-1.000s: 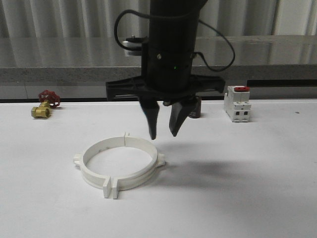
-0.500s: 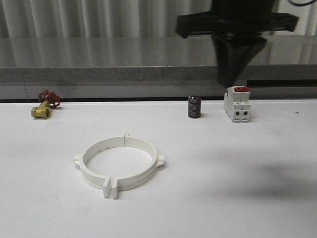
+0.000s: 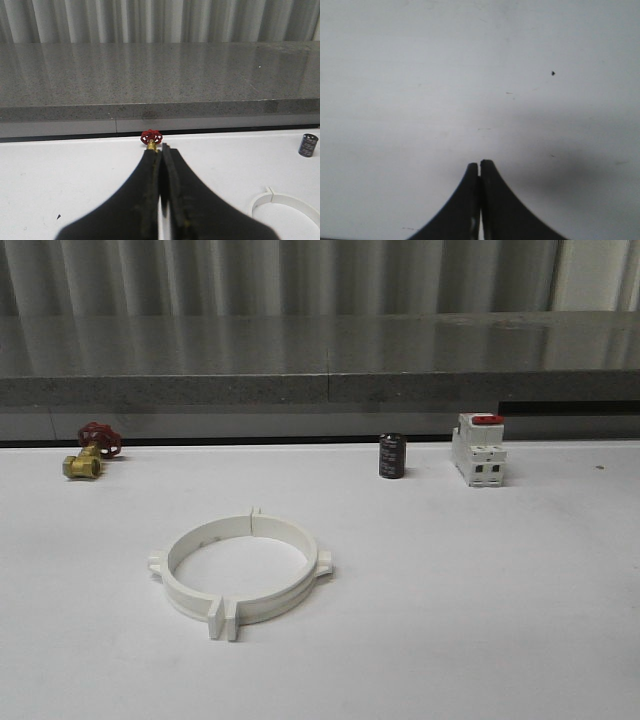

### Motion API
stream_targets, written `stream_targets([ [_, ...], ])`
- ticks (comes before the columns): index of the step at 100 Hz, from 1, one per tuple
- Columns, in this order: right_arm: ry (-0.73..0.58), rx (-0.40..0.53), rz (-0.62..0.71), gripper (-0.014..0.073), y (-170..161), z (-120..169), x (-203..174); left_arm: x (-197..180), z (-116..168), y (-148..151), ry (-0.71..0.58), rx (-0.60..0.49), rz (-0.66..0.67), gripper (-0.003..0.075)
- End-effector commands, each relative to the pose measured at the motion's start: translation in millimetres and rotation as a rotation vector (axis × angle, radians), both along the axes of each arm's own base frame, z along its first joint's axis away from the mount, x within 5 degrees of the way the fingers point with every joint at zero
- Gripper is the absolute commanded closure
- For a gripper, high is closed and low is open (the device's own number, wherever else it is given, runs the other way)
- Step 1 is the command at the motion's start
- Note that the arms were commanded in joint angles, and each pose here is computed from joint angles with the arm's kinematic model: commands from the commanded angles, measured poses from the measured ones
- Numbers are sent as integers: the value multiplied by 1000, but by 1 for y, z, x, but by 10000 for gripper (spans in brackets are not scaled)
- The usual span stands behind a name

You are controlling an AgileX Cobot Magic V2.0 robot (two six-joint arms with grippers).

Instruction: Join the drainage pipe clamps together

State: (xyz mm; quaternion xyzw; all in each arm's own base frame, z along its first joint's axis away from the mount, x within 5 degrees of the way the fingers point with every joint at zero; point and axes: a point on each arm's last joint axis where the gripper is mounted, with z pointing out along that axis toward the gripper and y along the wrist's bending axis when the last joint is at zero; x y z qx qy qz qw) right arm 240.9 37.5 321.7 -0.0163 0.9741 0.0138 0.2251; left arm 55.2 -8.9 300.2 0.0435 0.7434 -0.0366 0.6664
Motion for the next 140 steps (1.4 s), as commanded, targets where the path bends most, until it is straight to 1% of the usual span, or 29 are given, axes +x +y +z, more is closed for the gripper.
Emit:
stream_targets([
  [1,-114,4,-34,661,-13,18,-11,0,15,1,-95,-25,12,741],
  [23,-150,5,-116,661,-33,14,-37,0,15,1,-95,-25,12,741],
  [38,-235,3,-120,661,-36,16,-58,0,15,1,-95,-25,12,741],
  [50,-308,-22,-124,661,-39,17,-73,0,15,1,-95,-25,12,741],
  [69,-369,-33,-124,661,-41,15,-96,0,15,1,-95,-25,12,741],
  [92,-544,-12,-114,661,-40,16,-117,0,15,1,-95,-25,12,741],
  [108,-675,6,-105,661,-40,12,-132,0,15,1,-95,-25,12,741],
  [127,-829,23,-92,661,-39,0,-151,0,15,1,-95,-25,12,741],
  [140,-933,34,-82,661,-39,-13,-163,0,15,1,-95,-25,12,741],
])
